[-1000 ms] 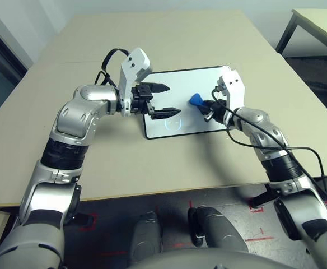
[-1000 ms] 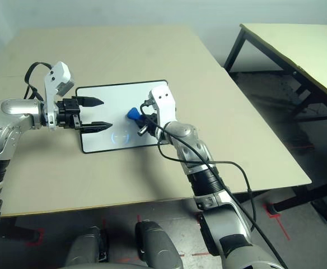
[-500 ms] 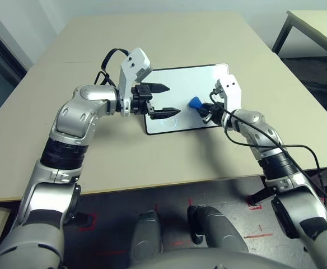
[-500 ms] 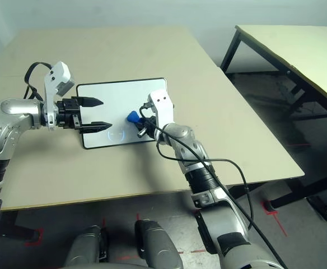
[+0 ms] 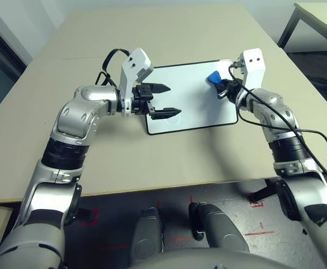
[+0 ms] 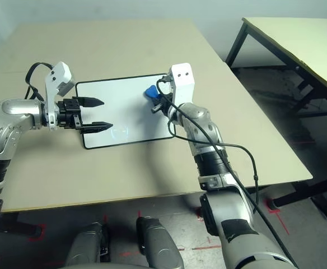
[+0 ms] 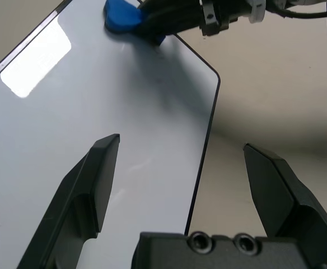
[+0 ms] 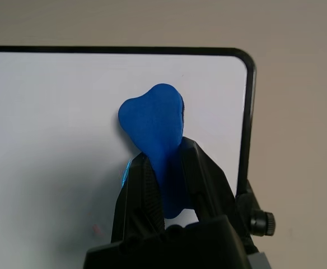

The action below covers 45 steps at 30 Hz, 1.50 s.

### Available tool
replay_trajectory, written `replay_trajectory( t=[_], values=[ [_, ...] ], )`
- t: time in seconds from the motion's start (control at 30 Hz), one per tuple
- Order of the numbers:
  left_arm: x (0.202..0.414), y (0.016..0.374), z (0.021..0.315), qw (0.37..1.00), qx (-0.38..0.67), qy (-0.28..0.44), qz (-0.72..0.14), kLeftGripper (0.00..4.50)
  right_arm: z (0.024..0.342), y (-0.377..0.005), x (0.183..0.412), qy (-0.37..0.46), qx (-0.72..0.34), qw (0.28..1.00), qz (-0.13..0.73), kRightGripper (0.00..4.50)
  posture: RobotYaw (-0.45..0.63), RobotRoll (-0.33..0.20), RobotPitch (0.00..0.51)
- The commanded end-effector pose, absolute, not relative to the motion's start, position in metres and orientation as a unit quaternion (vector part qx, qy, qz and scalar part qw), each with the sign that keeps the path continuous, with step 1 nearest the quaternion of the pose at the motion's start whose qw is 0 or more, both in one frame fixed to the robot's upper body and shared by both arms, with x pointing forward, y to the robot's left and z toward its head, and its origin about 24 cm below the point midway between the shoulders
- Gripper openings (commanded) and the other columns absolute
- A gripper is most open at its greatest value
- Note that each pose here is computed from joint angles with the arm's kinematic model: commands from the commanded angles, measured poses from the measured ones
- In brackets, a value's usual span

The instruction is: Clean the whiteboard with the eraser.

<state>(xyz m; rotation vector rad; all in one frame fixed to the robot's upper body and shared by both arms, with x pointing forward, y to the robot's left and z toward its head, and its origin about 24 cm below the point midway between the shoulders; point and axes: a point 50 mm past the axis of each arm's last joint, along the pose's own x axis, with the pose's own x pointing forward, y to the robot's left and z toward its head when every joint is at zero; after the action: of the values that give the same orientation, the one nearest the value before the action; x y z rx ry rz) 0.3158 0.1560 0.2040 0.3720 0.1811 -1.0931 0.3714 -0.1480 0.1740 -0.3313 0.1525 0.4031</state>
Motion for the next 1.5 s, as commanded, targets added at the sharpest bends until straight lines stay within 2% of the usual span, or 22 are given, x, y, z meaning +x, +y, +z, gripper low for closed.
replay_trajectory(
  t=[0.03, 0.23, 0.6, 0.73, 0.9, 1.1, 1.27, 1.5],
  values=[
    [0.314, 0.153, 0.204, 0.831, 0.175, 0.085, -0.521, 4.50, 0.153, -0.157, 0.371, 0.132, -0.159, 0.963, 0.172, 0.66, -0.07, 0.000, 0.138],
    [0.313, 0.152, 0.204, 0.831, 0.175, 0.085, -0.522, 4.50, 0.139, -0.151, 0.364, 0.163, -0.156, 0.956, 0.189, 0.66, -0.07, 0.000, 0.139],
    [0.312, 0.151, 0.206, 0.830, 0.176, 0.084, -0.523, 4.50, 0.088, -0.134, 0.332, 0.284, -0.085, 0.923, 0.245, 0.66, -0.07, 0.000, 0.138],
    [0.312, 0.151, 0.206, 0.829, 0.177, 0.084, -0.523, 4.50, 0.082, -0.133, 0.329, 0.298, -0.080, 0.918, 0.250, 0.66, -0.06, 0.000, 0.139],
    [0.312, 0.152, 0.206, 0.829, 0.177, 0.086, -0.523, 4.50, 0.097, -0.133, 0.333, 0.271, -0.087, 0.926, 0.248, 0.65, -0.06, 0.000, 0.141],
    [0.312, 0.152, 0.205, 0.828, 0.177, 0.089, -0.524, 4.50, 0.147, -0.125, 0.339, 0.197, -0.093, 0.943, 0.252, 0.65, -0.06, 0.000, 0.143],
    [0.312, 0.151, 0.205, 0.828, 0.177, 0.089, -0.525, 4.50, 0.174, -0.123, 0.342, 0.160, -0.099, 0.950, 0.249, 0.65, -0.07, 0.000, 0.144],
    [0.312, 0.151, 0.204, 0.827, 0.177, 0.089, -0.527, 4.50, 0.186, -0.127, 0.343, 0.141, -0.101, 0.956, 0.235, 0.65, -0.07, 0.000, 0.142]
  ],
)
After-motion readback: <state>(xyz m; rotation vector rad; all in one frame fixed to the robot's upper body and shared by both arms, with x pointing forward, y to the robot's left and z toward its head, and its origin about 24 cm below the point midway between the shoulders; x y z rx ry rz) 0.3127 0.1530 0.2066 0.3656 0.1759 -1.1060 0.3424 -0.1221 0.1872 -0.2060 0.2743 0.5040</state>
